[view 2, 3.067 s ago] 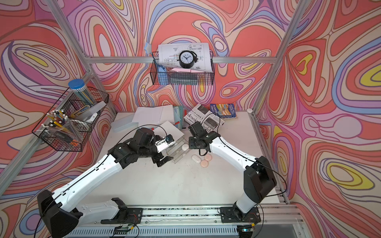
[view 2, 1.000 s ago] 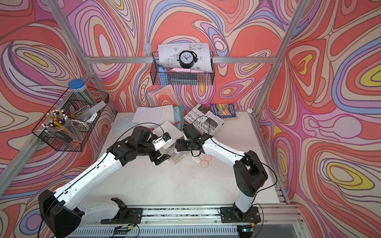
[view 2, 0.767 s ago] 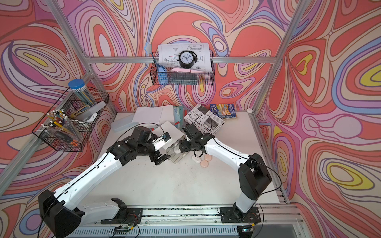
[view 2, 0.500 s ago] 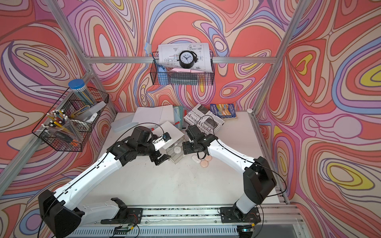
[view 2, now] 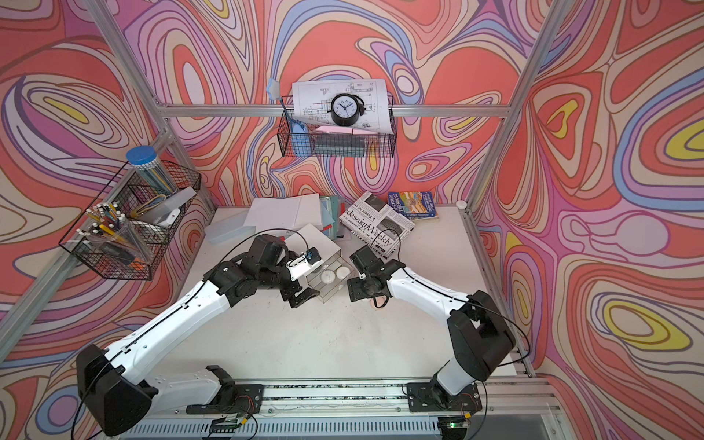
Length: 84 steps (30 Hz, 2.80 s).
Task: Put the bluetooth earphones in the drawer according to color
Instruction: Pick up the Bluetooth earphone from the center of the board.
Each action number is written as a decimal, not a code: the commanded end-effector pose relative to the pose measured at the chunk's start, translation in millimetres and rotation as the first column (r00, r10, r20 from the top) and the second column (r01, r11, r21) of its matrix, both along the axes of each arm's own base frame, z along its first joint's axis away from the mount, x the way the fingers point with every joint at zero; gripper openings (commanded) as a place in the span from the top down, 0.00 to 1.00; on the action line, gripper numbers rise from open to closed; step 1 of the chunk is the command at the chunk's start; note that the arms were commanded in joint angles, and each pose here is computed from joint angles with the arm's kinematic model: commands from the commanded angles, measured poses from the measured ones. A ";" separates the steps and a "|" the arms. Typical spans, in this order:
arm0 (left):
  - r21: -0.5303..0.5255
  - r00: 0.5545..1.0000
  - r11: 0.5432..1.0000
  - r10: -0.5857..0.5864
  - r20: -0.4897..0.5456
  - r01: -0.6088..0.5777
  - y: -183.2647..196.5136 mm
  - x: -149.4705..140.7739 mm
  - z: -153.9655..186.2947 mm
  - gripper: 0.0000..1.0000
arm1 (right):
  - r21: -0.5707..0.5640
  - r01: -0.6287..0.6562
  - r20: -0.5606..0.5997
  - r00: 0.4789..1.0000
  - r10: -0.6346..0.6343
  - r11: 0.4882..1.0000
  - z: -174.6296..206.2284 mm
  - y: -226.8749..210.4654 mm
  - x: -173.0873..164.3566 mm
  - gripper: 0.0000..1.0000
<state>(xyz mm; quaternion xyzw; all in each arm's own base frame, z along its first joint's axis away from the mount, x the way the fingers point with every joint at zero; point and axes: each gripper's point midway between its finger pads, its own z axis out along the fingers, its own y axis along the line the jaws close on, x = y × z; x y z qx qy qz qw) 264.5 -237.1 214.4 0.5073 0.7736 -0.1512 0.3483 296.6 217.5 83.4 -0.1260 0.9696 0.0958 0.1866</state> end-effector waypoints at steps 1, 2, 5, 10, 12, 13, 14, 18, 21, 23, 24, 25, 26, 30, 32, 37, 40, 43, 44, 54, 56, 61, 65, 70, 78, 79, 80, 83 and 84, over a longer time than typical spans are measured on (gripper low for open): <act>0.012 1.000 1.000 0.001 -0.008 -0.001 -1.2 -0.4 -2.4 0.01 | -0.019 -0.010 -0.018 1.000 0.010 1.000 -18.0 -3.5 -0.7 0.25; 0.015 1.000 1.000 0.004 -0.005 -0.004 -0.7 0.1 -2.5 0.01 | -0.031 -0.011 -0.019 1.000 0.010 0.999 -21.6 -5.4 0.2 0.26; 0.018 1.000 1.000 0.006 0.003 -0.006 0.3 0.0 -1.5 0.01 | -0.040 -0.013 -0.016 1.000 0.012 0.999 -28.6 -7.2 3.6 0.26; 0.027 1.000 1.000 0.011 0.002 -0.011 1.6 0.5 -2.9 0.02 | -0.026 -0.020 0.007 1.000 0.020 0.999 -33.4 -4.7 12.4 0.26; 0.029 1.000 1.000 0.011 0.002 -0.011 1.8 0.7 -3.0 0.01 | -0.037 -0.026 0.001 1.000 0.026 0.999 -38.6 -5.9 14.3 0.26; 0.028 1.000 1.000 0.011 0.004 -0.011 1.6 0.9 -2.3 0.01 | -0.045 -0.029 -0.005 1.000 0.029 0.999 -41.8 -6.8 14.9 0.27; 0.028 1.000 1.000 0.011 0.004 -0.011 1.6 1.0 -2.5 0.02 | -0.052 -0.030 -0.008 1.000 0.029 0.998 -44.6 -7.6 15.8 0.27; 0.032 1.000 0.999 0.016 -0.003 -0.015 1.9 1.2 -3.1 0.01 | -0.081 -0.032 -0.017 0.999 0.031 0.996 -51.9 -9.9 19.9 0.28; 0.039 1.000 0.999 0.017 -0.010 -0.016 2.2 1.3 -5.1 0.02 | -0.078 -0.036 -0.021 0.999 0.035 0.996 -55.0 -7.6 21.2 0.28; 0.043 1.000 0.999 0.021 -0.009 -0.021 2.7 2.4 -6.4 0.01 | -0.082 -0.035 -0.030 0.999 0.033 0.996 -55.2 -7.2 21.5 0.28; 0.045 1.000 0.999 0.022 -0.011 -0.021 2.8 2.5 -6.7 0.01 | -0.082 -0.035 -0.031 0.999 0.032 0.996 -54.2 -7.1 21.9 0.29; 0.045 1.000 0.999 0.021 -0.014 -0.020 2.3 2.4 -7.2 0.01 | -0.084 -0.035 -0.031 0.999 0.032 0.996 -54.2 -7.3 21.7 0.29; 0.046 1.000 0.999 0.022 -0.015 -0.021 2.5 2.8 -7.4 0.02 | -0.086 -0.034 -0.031 0.999 0.031 0.996 -54.8 -8.2 21.7 0.29; 0.047 1.000 0.999 0.022 -0.014 -0.021 2.7 2.6 -7.2 0.02 | -0.091 -0.036 -0.049 0.998 0.031 0.995 -63.9 -6.8 21.4 0.29; 0.047 1.000 0.999 0.021 -0.015 -0.020 2.5 2.4 -7.4 0.01 | -0.083 -0.040 -0.059 0.998 0.036 0.996 -62.7 -4.2 21.8 0.30; 0.036 1.000 0.999 0.014 -0.012 -0.013 1.5 0.5 -3.7 0.02 | -0.100 -0.040 -0.080 0.996 0.032 0.994 -66.6 -6.5 19.3 0.33; 0.024 1.000 1.000 0.011 0.001 -0.011 1.1 -0.5 0.9 0.01 | -0.109 -0.036 -0.094 0.995 0.026 0.993 -66.8 -7.9 17.7 0.37; 0.022 1.000 1.000 0.011 0.006 -0.011 1.6 -0.8 2.4 0.01 | -0.111 -0.032 -0.107 0.994 0.020 0.993 -66.5 -9.3 15.1 0.40; 0.024 1.000 1.000 0.012 0.004 -0.012 1.9 -0.6 2.0 0.01 | -0.113 -0.030 -0.110 0.994 0.018 0.993 -66.2 -10.2 14.1 0.42; 0.023 1.000 1.000 0.013 0.003 -0.013 1.8 -0.6 2.8 0.01 | -0.144 -0.021 -0.117 0.993 0.004 0.989 -61.7 -17.9 9.9 0.55; 0.023 1.000 1.000 0.012 0.003 -0.012 1.9 -0.8 2.6 0.02 | -0.150 -0.011 -0.116 0.993 -0.006 0.989 -61.3 -20.8 7.7 0.60; 0.022 1.000 1.000 0.012 0.001 -0.012 1.3 -0.8 2.4 0.02 | -0.138 0.017 -0.085 0.996 -0.029 0.990 -51.7 -25.6 5.0 0.65; 0.022 1.000 1.000 0.011 -0.002 -0.011 1.3 -1.1 2.5 0.01 | -0.126 0.019 -0.083 0.996 -0.030 0.992 -46.2 -24.9 3.8 0.68; 0.018 1.000 1.000 0.011 0.006 -0.011 0.7 -0.7 4.4 0.02 | -0.120 0.018 -0.105 0.994 -0.031 0.993 -47.6 -23.9 0.3 0.54; 0.018 1.000 1.000 0.015 0.007 -0.015 1.5 -0.7 4.8 0.01 | -0.128 0.042 -0.127 0.990 -0.059 0.991 -54.1 -20.7 4.6 0.41; 0.018 1.000 1.000 0.014 0.008 -0.014 1.5 -0.7 4.9 0.01 | -0.124 0.045 -0.123 0.991 -0.060 0.991 -53.0 -19.9 6.1 0.40; 0.019 1.000 1.000 0.013 0.008 -0.013 1.5 -1.3 5.4 0.02 | -0.119 0.054 -0.115 0.991 -0.067 0.991 -51.7 -18.8 8.6 0.39; 0.022 1.000 1.000 0.016 0.008 -0.017 2.2 -1.0 5.2 0.02 | -0.124 0.069 -0.118 0.989 -0.084 0.990 -58.1 -17.3 12.4 0.37; 0.023 1.000 1.000 0.017 0.010 -0.017 2.5 -0.6 5.1 0.02 | -0.119 0.069 -0.115 0.990 -0.083 0.990 -58.2 -15.9 14.2 0.37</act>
